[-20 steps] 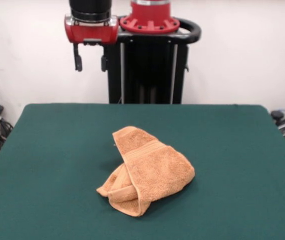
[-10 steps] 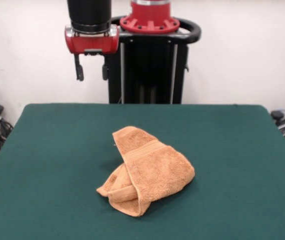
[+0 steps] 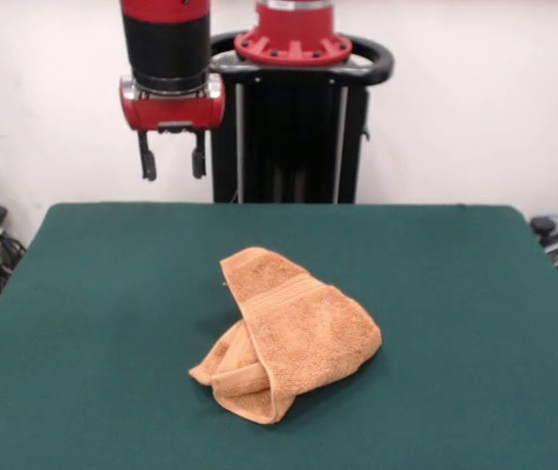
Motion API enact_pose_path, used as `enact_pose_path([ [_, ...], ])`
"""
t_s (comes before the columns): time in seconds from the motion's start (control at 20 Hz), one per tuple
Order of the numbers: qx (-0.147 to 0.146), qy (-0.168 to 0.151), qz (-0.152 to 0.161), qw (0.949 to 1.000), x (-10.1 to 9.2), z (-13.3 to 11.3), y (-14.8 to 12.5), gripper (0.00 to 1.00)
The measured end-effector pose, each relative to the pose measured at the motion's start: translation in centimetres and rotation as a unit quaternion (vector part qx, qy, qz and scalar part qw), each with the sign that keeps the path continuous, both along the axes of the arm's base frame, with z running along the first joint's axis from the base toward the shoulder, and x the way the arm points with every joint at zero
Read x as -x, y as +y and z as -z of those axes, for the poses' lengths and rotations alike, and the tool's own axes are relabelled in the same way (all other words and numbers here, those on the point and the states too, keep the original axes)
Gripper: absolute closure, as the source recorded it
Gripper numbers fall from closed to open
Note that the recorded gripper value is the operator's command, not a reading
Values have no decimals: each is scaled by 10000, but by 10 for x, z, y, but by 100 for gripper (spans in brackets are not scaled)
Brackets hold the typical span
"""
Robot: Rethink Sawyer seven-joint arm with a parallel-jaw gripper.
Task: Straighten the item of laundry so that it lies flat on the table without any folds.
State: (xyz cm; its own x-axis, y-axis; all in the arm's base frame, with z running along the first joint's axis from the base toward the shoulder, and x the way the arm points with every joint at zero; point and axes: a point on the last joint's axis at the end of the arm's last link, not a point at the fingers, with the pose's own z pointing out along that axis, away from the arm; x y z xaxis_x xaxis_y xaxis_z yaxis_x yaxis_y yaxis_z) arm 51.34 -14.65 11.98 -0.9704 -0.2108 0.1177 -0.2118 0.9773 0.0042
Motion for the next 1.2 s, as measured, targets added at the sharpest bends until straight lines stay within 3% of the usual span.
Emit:
enact_pose_path([
  [0.5, -80, 52, -30, 9999, -7, 20, -2, 0],
  [1.2, -155, 6, -269, 9995, -38, 43, 23, 0],
])
